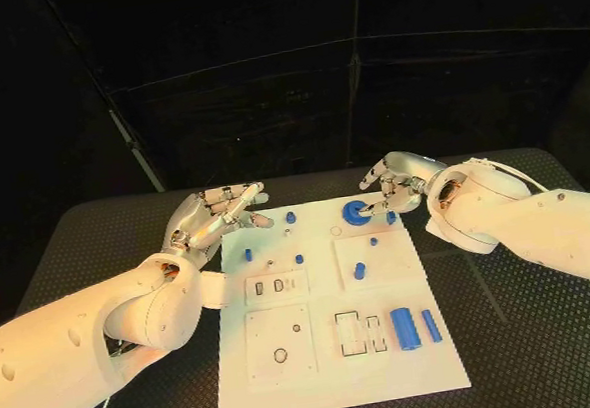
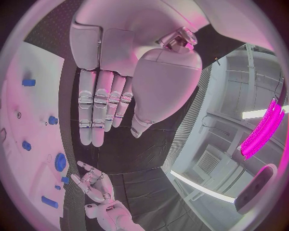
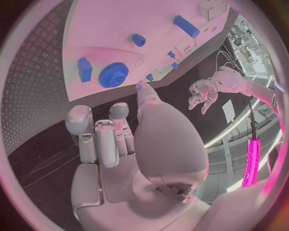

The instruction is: Assemble the parts on the task board

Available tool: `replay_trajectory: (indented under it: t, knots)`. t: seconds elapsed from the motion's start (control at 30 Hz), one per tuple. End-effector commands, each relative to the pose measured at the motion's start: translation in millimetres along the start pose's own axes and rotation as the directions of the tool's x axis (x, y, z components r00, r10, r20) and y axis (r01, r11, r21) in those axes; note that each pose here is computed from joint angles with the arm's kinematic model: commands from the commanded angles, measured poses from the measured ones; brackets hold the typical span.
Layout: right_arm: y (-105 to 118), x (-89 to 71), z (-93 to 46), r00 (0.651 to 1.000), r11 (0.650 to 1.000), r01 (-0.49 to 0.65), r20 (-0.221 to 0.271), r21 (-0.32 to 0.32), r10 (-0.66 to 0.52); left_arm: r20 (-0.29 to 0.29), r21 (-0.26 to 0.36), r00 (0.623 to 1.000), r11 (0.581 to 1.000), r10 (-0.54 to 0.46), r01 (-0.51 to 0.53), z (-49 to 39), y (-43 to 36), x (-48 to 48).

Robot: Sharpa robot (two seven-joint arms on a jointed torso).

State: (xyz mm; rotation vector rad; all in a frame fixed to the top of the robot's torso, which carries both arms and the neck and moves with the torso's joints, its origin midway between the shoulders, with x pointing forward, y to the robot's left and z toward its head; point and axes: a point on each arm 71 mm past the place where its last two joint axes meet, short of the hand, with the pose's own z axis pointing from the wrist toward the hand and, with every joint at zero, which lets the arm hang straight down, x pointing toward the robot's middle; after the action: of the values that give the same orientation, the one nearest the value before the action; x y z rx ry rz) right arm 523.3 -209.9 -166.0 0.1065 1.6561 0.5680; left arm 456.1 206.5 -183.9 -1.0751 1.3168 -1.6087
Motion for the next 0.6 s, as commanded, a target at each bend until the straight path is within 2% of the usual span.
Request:
replay_trajectory:
  t: [0.03, 0.37, 0.6]
  knots:
    - [0.0, 3.4, 4.3, 0.998, 0.998, 0.054, -0.034, 0.034, -0.052, -0.019, 0.006, 1.000, 1.000, -0.006, 0.006, 0.9, -0.7, 2.5]
    - [6.7, 11.5, 14.5, 0.995, 0.995, 0.090, -0.054, 0.042, -0.087, -0.021, 0.004, 1.000, 1.000, -0.008, 0.008, 1.5, -0.2, 3.4]
    - [5.8, 12.2, 17.6, 0.991, 0.990, 0.127, -0.047, 0.057, -0.125, -0.021, 0.004, 1.000, 1.000, -0.008, 0.008, 1.7, 0.0, 3.1]
